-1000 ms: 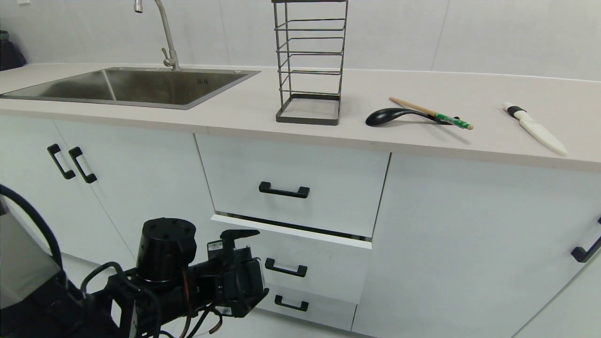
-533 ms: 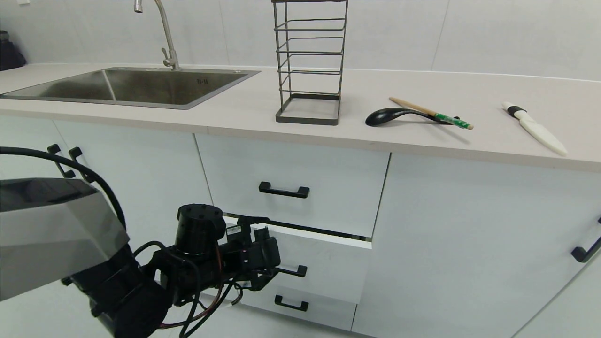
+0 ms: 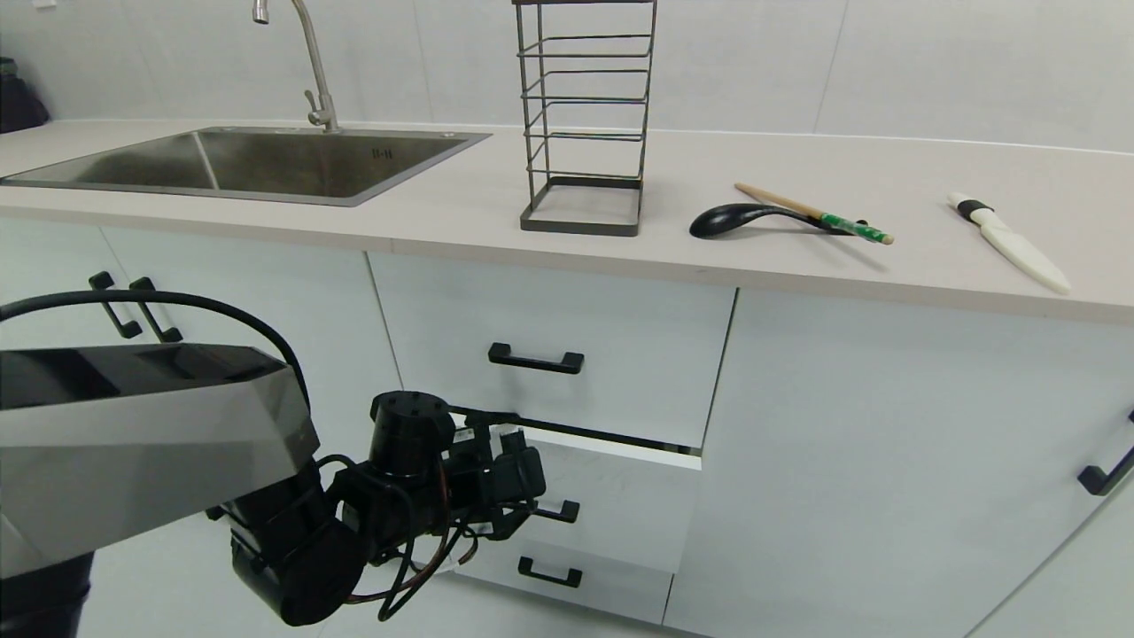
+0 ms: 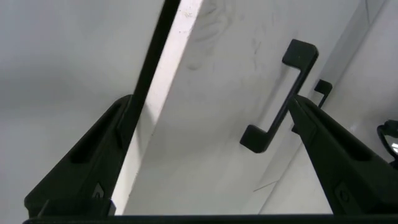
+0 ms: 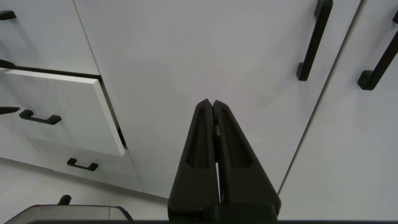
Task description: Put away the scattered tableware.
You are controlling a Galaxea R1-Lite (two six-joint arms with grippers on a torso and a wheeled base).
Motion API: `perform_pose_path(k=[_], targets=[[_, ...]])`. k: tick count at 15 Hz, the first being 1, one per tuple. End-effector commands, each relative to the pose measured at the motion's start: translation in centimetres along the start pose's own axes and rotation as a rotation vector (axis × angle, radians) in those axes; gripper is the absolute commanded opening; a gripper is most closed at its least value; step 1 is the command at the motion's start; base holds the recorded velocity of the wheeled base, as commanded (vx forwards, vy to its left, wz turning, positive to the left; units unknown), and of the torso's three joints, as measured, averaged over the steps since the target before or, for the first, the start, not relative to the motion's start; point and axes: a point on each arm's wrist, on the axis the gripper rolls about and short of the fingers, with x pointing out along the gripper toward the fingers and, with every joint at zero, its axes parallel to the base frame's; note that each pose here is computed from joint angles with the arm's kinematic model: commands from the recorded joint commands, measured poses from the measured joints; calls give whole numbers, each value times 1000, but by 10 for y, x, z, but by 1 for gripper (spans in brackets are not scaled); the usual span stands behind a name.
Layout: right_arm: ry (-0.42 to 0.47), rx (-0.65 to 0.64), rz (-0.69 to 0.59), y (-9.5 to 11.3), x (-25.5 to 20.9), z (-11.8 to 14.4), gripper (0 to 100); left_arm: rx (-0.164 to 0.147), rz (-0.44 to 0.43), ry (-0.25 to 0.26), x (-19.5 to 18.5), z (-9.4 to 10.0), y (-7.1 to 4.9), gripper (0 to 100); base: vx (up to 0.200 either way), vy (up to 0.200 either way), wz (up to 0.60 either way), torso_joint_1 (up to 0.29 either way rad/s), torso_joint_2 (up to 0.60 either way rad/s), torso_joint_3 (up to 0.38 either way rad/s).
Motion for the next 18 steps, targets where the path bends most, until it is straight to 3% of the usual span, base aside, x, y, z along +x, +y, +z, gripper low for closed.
perform_pose_path(k=[1, 3, 6, 10, 14, 18], targets=[[2, 0, 0, 0, 0, 0, 0, -4, -4, 10, 2, -4, -1, 100, 0, 0, 0, 0, 0, 0], [2, 0, 0, 0, 0, 0, 0, -10, -23, 22, 1, -6, -5, 100, 0, 0, 0, 0, 0, 0], [2, 0, 0, 0, 0, 0, 0, -21, -83, 61, -16, -15, -24, 100, 0, 0, 0, 0, 0, 0], [2, 0, 0, 0, 0, 0, 0, -14, -67, 38, -50, -10, -33, 100, 0, 0, 0, 0, 0, 0], [2, 0, 0, 0, 0, 0, 0, -22, -125, 65, -91, -11, -51, 100, 0, 0, 0, 0, 0, 0], [2, 0, 0, 0, 0, 0, 0, -3, -96, 22, -103, 0, -47, 100, 0, 0, 0, 0, 0, 0]])
